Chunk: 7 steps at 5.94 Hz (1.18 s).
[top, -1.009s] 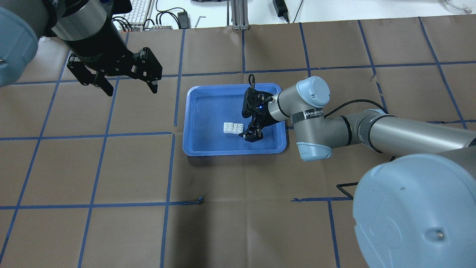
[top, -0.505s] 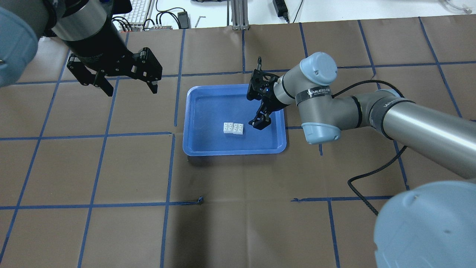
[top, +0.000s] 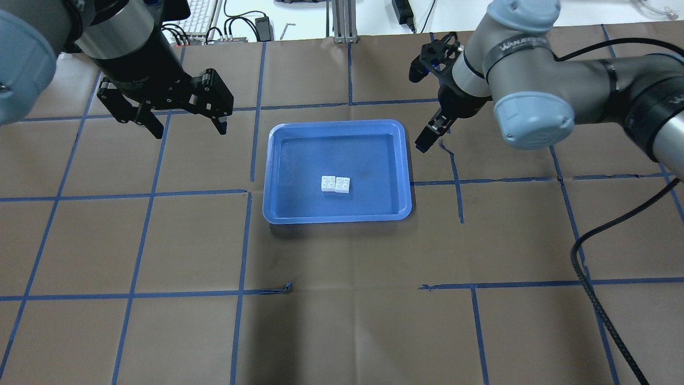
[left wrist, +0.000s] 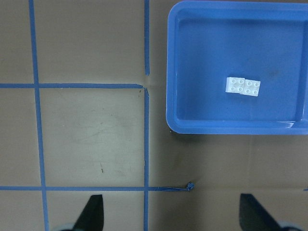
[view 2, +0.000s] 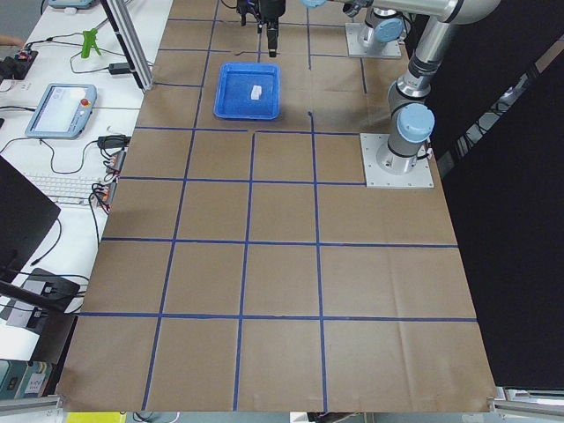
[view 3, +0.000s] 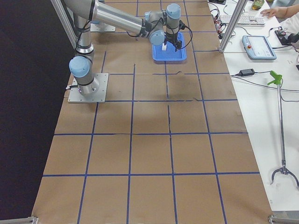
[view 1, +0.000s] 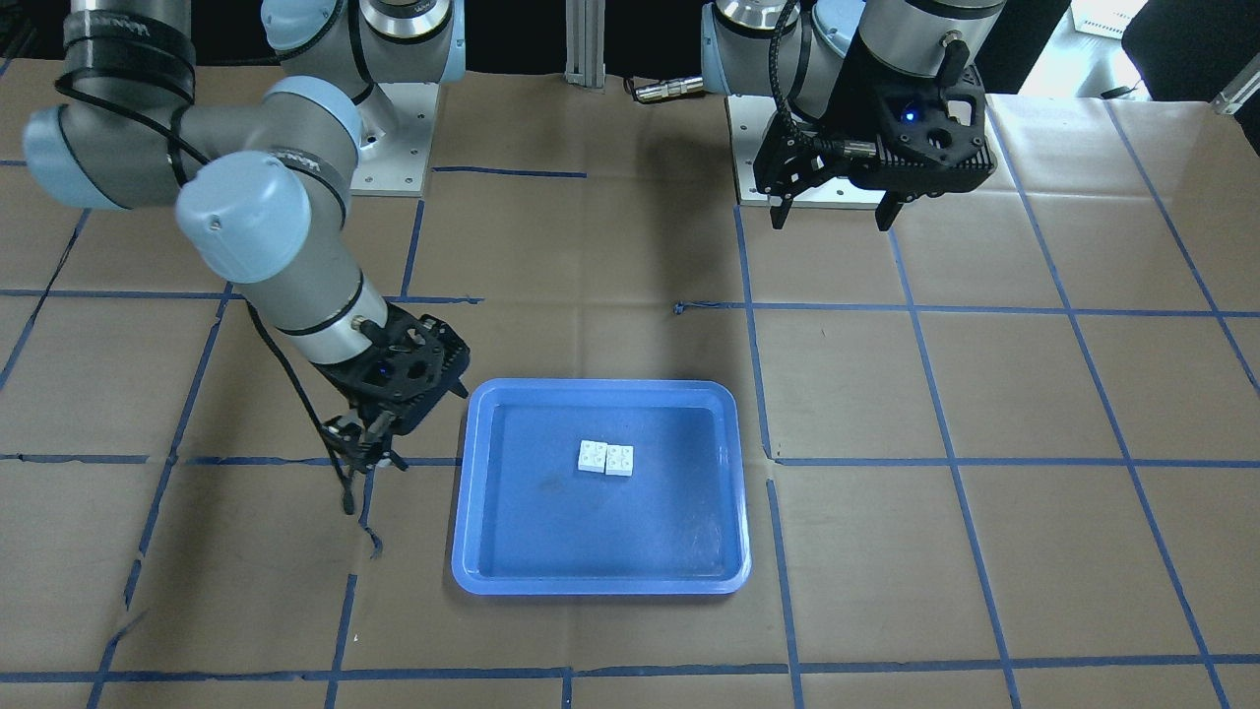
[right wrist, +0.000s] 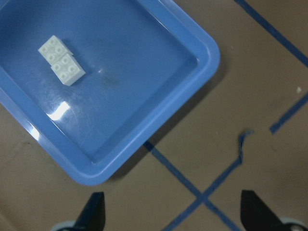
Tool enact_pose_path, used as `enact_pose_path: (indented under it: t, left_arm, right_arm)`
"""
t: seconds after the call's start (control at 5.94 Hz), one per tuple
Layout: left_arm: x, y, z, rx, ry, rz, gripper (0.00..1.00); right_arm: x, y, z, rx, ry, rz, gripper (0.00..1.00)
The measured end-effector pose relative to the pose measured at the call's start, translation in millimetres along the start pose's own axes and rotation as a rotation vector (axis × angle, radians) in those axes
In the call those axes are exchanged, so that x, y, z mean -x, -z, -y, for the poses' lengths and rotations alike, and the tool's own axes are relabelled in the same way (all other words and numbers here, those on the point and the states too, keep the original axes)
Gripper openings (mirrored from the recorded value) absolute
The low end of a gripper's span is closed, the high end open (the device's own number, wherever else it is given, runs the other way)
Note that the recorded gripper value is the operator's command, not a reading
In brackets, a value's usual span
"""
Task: Assemble white blocks and place on blue tray
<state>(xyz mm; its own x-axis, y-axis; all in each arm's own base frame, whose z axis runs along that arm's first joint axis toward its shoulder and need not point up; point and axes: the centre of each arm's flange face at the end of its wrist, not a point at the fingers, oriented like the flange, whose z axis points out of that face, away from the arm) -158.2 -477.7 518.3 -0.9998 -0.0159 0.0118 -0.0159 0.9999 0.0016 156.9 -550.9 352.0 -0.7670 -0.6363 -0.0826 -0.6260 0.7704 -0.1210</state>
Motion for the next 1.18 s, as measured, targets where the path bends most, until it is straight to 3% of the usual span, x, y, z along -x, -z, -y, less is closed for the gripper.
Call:
enact_pose_path:
  t: [0.34,0.67,0.84,1.18]
  left_arm:
    - [0.0,-0.1,-0.1,0.001,0.0,0.0,1.0]
    - [0.1,-0.2,-0.2,0.001,0.0,0.001,1.0]
    - [0.1,-0.2,-0.2,0.001,0.0,0.001,1.0]
    - [0.2,-0.2,-0.2,0.002,0.0,0.002,1.0]
  right_arm:
    - [4.8,59.9,-32.2,0.139,-0.38,-0.059,1.0]
    - [16.5,110.3,-36.8,0.207,-0.692,-0.094,1.0]
    - [26.6,129.2,-36.3,0.194,-0.766,-0.107,1.0]
    - [36.0,140.0,-35.2,0.174,-0.789,-0.109,1.0]
